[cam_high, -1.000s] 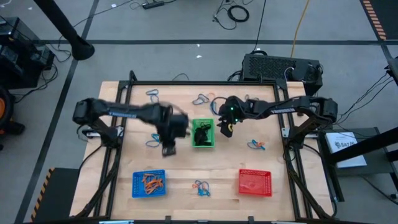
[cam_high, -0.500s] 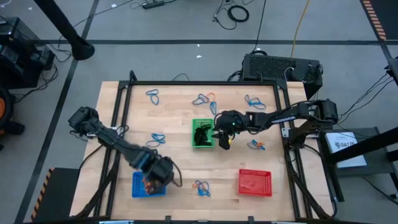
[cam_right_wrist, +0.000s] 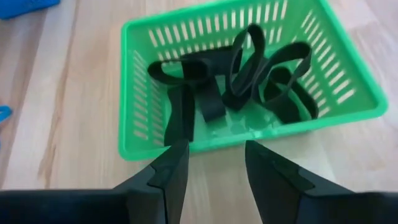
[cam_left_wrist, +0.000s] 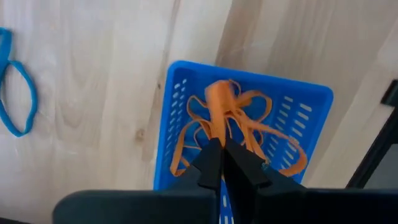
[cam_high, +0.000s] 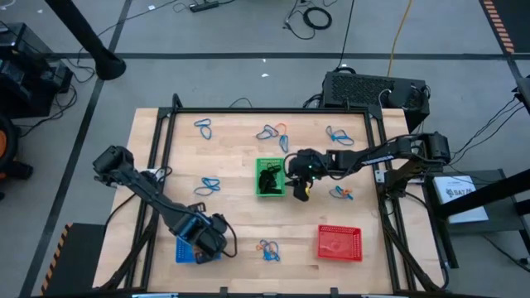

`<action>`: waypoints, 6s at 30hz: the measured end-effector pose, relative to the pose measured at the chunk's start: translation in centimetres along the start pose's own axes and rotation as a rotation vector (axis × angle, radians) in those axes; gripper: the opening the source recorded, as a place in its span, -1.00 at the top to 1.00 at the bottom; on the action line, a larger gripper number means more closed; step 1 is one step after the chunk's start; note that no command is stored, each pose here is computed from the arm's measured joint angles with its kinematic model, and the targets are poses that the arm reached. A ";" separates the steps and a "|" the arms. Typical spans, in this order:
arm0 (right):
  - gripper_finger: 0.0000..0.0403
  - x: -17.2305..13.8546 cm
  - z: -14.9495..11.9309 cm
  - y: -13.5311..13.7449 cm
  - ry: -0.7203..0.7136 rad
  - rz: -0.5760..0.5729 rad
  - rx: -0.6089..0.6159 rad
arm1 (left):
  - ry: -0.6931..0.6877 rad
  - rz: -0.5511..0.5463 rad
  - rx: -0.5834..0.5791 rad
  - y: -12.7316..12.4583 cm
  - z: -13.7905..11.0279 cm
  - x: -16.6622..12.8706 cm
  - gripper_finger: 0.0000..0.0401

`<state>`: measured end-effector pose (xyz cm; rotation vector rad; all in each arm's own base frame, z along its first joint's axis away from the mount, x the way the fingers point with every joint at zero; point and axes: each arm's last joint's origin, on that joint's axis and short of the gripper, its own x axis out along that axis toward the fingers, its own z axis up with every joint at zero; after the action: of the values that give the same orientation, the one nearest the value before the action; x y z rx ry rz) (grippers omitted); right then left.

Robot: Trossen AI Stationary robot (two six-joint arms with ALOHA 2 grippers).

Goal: Sort rubber bands into baskets
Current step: Put the orange rubber band into the blue bin

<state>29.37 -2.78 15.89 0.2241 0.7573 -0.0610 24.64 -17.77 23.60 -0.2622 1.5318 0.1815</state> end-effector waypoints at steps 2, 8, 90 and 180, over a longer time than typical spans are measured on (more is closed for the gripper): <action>0.25 0.0 -0.1 0.2 0.011 0.004 -0.003 | 0.020 -0.008 0.000 -0.1 0.0 0.2 0.90; 0.25 0.1 -0.4 0.8 0.032 0.016 -0.021 | 0.051 0.011 0.003 0.2 -0.2 0.1 0.89; 0.25 0.0 -1.1 0.9 0.101 0.011 0.003 | -0.454 -0.079 0.397 -3.9 9.7 10.0 0.35; 0.25 0.1 -0.7 1.0 0.057 0.016 0.020 | 0.328 -0.114 -0.119 2.3 3.5 -1.8 0.50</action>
<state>29.09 -1.69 15.54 0.2517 0.8120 -0.0473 27.32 -14.49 25.31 -0.4916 1.8275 0.1450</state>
